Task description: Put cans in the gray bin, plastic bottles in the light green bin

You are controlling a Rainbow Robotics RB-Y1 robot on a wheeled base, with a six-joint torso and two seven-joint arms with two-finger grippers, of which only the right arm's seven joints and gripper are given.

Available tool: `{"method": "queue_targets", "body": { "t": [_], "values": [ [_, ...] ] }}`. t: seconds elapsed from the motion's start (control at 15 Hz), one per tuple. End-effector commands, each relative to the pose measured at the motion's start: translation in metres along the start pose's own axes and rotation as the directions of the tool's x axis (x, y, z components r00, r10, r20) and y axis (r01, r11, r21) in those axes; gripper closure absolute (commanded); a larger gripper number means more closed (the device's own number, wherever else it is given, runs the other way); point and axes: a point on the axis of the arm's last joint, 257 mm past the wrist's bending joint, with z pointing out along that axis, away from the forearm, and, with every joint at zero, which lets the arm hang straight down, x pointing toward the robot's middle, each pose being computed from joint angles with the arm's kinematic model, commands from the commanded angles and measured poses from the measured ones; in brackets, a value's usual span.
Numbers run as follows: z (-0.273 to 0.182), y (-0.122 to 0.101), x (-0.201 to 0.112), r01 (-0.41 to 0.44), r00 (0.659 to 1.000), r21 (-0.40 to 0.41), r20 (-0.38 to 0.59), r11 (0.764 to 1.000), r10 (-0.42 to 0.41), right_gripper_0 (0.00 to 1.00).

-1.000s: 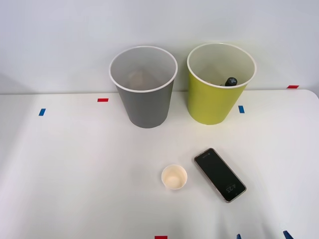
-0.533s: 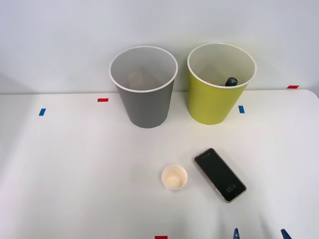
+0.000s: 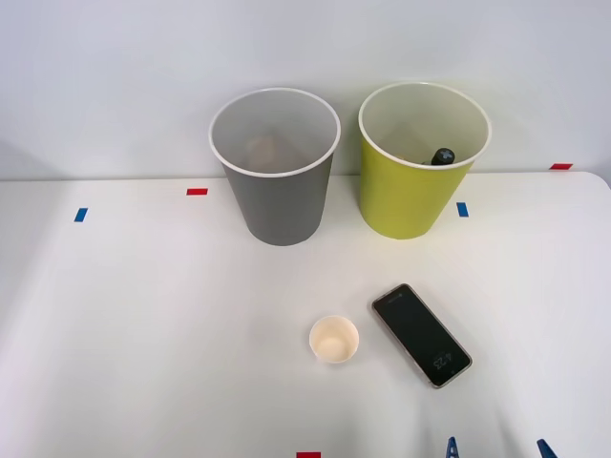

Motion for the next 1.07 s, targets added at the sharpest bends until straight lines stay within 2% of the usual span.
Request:
{"method": "queue_targets", "body": {
  "t": [0.07, 1.07],
  "values": [
    [0.0000, 0.0000, 0.0001, 0.000, 1.000, 0.000, 0.000, 1.000, 0.000, 0.00],
    [0.0000, 0.0000, 0.0001, 0.000, 1.000, 0.000, 0.000, 1.000, 0.000, 0.00]
  ]
}}
